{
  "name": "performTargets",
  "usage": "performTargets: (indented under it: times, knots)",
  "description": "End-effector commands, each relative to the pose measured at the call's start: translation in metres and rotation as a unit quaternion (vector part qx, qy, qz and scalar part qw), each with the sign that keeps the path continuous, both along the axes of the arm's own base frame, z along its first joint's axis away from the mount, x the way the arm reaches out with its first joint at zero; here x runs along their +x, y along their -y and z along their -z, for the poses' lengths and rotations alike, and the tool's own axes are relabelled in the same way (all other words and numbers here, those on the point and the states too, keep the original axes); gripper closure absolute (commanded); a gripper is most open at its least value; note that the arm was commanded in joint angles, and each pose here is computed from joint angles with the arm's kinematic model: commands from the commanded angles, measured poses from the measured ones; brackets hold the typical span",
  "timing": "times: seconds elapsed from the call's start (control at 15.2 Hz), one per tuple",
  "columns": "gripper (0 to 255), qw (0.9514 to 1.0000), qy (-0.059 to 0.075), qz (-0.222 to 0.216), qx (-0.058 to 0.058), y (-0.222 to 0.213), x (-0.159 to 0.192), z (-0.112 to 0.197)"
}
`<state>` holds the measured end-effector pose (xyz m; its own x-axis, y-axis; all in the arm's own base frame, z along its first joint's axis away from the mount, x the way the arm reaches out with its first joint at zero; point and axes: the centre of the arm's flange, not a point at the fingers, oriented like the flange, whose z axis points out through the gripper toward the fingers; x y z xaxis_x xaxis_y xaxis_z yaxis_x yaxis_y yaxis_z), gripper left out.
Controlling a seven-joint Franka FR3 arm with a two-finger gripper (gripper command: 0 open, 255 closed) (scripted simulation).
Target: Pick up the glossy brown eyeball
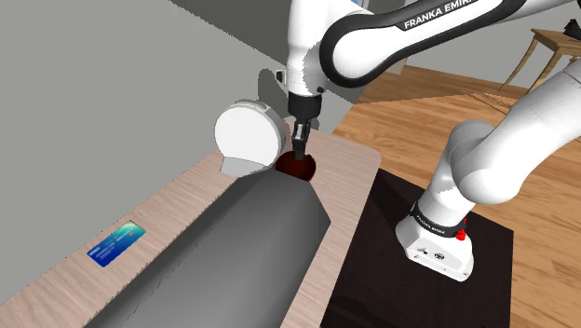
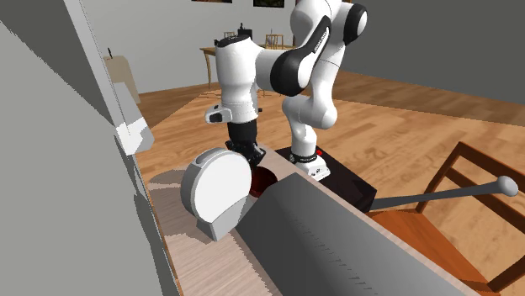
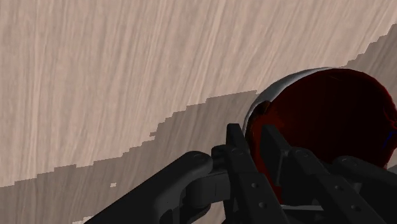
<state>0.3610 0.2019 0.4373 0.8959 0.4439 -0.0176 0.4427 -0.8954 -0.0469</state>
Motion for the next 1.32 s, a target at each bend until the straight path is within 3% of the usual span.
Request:
performTargets:
  times: [0.0,1.25]
  knots:
    - [255,1.0000,-0.001,0.000,0.000,0.000,0.000,0.001]
    - [255,1.0000,-0.001,0.000,0.000,-0.001,-0.001,-0.079]
